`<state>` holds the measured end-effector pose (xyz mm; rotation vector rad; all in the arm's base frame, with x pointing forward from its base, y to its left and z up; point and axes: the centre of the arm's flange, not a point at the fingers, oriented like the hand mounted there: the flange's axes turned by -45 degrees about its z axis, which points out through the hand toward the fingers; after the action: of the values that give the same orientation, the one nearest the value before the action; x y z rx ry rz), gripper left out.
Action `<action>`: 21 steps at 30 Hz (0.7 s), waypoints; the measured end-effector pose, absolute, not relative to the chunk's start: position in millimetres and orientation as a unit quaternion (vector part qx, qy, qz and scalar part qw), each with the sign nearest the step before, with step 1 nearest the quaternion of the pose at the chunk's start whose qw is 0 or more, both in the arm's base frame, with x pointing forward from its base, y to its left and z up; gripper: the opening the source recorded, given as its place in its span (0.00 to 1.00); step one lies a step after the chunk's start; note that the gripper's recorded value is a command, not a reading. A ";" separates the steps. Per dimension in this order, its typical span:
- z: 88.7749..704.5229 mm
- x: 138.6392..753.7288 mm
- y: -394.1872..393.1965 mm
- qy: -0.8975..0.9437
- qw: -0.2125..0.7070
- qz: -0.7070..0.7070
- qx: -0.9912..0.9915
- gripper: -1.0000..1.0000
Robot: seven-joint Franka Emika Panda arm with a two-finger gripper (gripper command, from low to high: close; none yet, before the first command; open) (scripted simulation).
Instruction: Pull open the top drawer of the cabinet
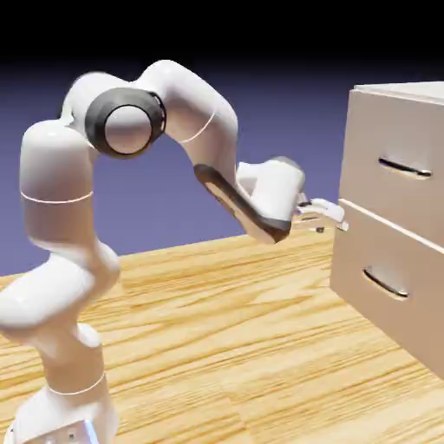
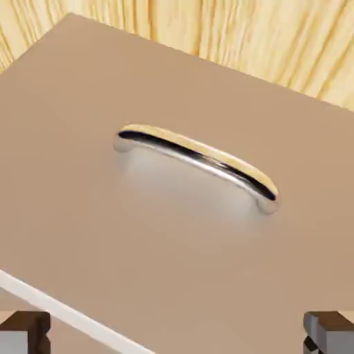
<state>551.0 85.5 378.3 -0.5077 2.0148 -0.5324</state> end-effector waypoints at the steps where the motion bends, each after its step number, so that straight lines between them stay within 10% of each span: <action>1: 380.9 554.5 83.7 0.813 0.482 -0.231 -0.233 0.50; 21: 473.2 622.8 19.0 0.500 0.502 -0.499 -0.498 0.50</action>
<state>622.8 19.0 473.2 -1.2039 1.2094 -1.2067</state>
